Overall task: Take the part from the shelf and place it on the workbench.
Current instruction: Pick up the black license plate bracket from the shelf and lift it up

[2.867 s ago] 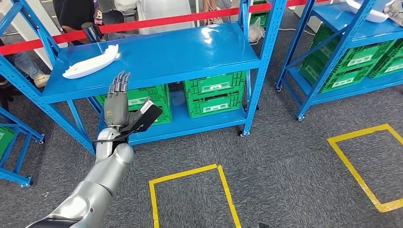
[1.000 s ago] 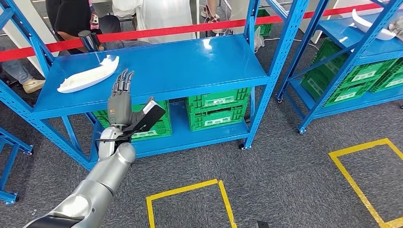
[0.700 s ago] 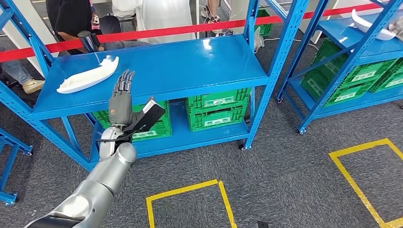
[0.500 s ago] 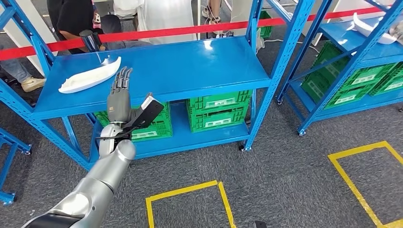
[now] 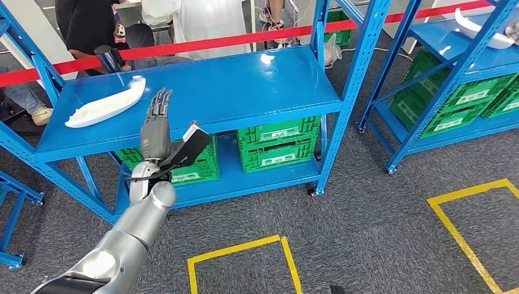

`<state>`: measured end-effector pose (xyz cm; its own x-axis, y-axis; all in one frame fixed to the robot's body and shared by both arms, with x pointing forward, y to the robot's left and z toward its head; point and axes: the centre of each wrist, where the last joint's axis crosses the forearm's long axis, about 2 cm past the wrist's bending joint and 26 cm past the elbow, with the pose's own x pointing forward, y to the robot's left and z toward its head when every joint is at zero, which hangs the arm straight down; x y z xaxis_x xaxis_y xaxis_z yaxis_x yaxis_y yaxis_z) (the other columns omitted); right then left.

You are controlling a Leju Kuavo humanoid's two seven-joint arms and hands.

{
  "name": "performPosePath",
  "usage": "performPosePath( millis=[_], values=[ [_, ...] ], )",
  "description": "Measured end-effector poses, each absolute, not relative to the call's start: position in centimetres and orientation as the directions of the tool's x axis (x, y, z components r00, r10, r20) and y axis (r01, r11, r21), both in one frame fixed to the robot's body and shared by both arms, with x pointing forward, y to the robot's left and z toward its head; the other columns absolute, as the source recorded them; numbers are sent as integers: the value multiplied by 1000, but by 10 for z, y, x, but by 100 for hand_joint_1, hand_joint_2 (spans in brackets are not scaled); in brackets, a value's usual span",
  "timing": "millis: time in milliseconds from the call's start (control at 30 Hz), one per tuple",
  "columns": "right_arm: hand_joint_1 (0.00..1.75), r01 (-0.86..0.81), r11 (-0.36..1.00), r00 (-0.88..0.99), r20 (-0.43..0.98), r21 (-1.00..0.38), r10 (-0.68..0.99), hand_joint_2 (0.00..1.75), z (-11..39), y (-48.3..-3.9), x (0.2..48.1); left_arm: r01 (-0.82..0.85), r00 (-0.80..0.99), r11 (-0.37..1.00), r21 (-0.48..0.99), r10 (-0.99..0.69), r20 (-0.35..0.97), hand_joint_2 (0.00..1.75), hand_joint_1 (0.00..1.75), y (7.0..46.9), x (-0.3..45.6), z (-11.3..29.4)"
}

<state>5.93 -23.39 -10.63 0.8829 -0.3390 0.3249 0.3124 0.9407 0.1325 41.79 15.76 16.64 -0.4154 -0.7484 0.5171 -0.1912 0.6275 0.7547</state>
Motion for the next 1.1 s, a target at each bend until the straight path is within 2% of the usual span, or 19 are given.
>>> performPosePath(
  millis=[1100],
  values=[
    [0, 302, 942, 885, 324, 146, -334, 0, -106, -232, 59, -210, -409, 630, 748, -752, 518, 0, 0, 162, 420, 169]
  ],
)
